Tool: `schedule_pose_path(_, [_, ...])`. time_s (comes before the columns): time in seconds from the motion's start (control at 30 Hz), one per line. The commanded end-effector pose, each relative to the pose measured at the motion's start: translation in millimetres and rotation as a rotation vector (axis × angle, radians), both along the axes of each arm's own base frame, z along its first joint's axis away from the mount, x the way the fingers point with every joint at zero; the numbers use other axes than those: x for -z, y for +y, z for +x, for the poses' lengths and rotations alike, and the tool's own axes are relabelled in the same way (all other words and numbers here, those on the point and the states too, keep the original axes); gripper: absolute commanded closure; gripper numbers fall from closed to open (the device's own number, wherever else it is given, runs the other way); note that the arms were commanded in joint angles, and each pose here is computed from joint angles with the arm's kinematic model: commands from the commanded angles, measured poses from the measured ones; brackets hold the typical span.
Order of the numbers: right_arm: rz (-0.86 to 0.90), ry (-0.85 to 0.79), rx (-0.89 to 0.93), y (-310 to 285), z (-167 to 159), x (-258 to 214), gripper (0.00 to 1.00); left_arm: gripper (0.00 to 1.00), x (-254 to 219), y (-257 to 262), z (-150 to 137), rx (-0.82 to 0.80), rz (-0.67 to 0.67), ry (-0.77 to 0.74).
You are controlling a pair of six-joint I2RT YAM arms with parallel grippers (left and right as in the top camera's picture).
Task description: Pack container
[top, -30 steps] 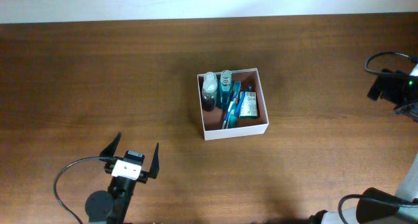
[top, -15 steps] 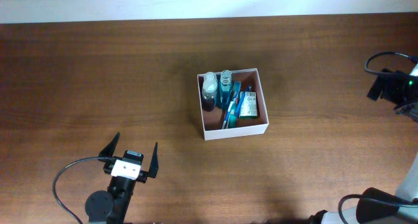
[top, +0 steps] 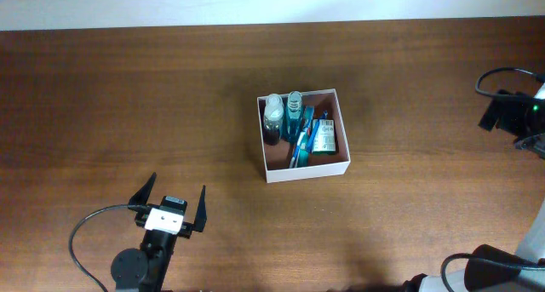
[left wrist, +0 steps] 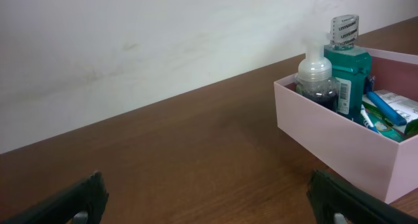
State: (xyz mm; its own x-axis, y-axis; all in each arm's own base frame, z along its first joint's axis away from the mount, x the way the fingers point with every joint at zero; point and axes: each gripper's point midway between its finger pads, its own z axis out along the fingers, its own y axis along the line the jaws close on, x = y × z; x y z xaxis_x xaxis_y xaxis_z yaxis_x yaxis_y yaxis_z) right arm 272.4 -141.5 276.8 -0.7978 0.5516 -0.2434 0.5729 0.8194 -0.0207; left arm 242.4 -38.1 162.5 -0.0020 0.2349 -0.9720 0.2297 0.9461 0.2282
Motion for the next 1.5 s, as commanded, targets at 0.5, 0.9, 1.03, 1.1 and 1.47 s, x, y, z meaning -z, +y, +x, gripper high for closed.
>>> schedule_pose_path(0.5, [-0.004,-0.014,0.005,-0.9,-1.4,-3.5,0.01,0.01,1.0,4.0,0.3,-0.021,0.006,0.000])
schedule_pose_path(0.9, [-0.032,-0.071,0.005,3.9,-11.3,-21.2,0.01,0.01,1.0,4.0,0.3,-0.021,0.006,0.000])
schedule_pose_path(1.03, [-0.066,-0.143,0.005,10.8,-25.4,-42.6,0.01,0.01,1.0,4.0,0.3,-0.021,0.006,0.000])
schedule_pose_path(1.1, [-0.088,-0.189,0.005,15.4,-35.0,-55.4,0.02,0.01,1.0,4.0,0.3,-0.021,0.006,0.000])
schedule_pose_path(1.47, [-0.187,-0.457,-0.107,66.9,-90.1,-116.5,0.02,0.01,1.0,4.0,0.3,-0.021,0.006,0.000])
